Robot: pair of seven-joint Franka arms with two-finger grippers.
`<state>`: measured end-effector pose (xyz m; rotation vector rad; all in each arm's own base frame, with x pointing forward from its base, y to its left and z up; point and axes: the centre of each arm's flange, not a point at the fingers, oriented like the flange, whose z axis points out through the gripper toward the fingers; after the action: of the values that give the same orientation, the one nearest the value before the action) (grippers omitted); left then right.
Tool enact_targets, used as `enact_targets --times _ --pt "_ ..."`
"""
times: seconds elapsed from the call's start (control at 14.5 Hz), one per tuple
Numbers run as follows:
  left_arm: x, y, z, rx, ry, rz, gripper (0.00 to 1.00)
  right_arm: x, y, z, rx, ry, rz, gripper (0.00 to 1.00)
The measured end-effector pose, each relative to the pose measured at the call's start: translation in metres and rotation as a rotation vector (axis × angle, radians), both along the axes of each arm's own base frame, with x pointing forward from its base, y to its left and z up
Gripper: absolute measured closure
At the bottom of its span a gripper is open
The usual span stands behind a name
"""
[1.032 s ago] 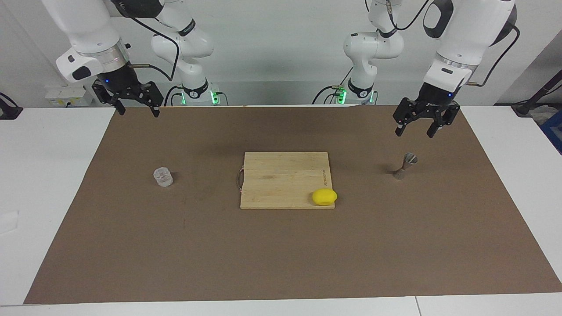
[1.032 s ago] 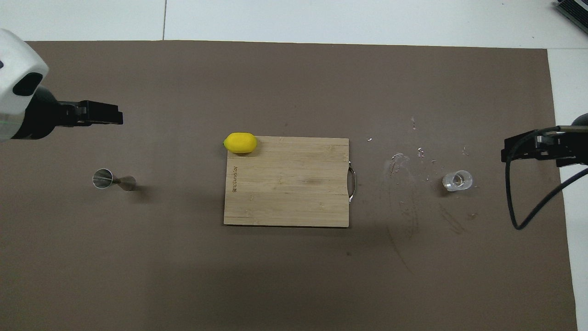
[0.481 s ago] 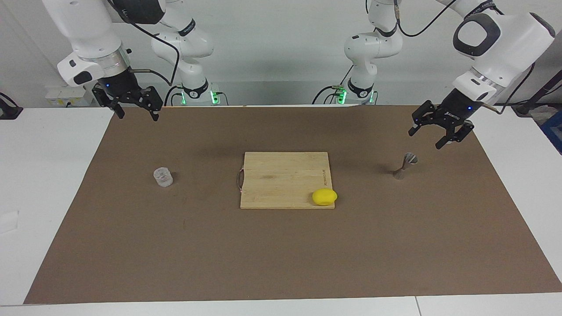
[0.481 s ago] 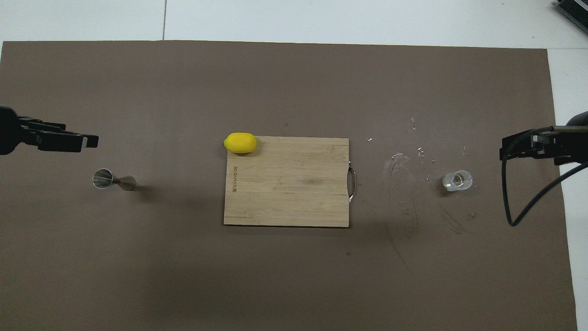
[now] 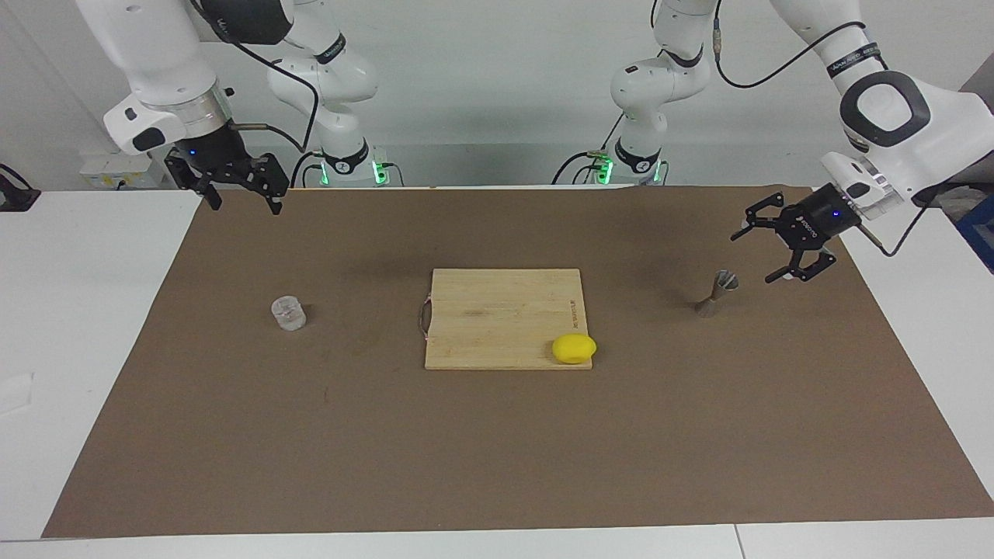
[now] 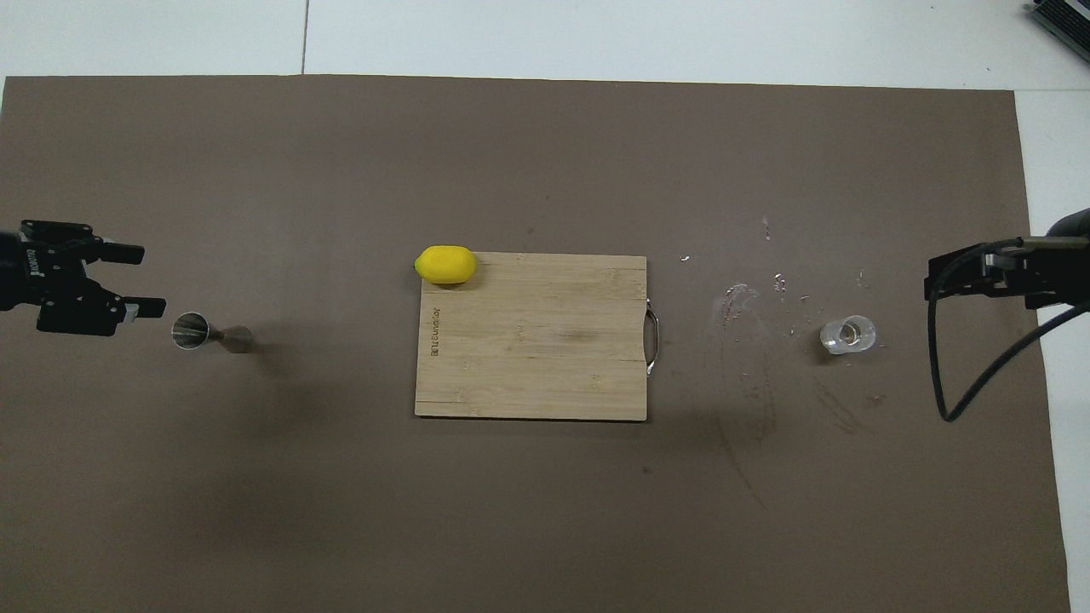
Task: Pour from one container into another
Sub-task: 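Lower the left gripper around the small metal cup and close it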
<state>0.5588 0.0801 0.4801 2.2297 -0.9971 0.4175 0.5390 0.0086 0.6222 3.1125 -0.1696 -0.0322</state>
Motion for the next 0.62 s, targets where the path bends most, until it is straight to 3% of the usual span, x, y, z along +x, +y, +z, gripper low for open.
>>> enact_targets --times 0.28,0.62 --pt "-0.004 0.034 -0.057 -0.231 0.058 -0.036 0.00 -0.001 0.000 0.000 0.000 0.007 0.000 0.00" --pt "-0.005 0.065 -0.118 -0.381 0.002 -0.073 0.00 -0.003 0.000 -0.001 0.000 0.019 -0.001 0.00"
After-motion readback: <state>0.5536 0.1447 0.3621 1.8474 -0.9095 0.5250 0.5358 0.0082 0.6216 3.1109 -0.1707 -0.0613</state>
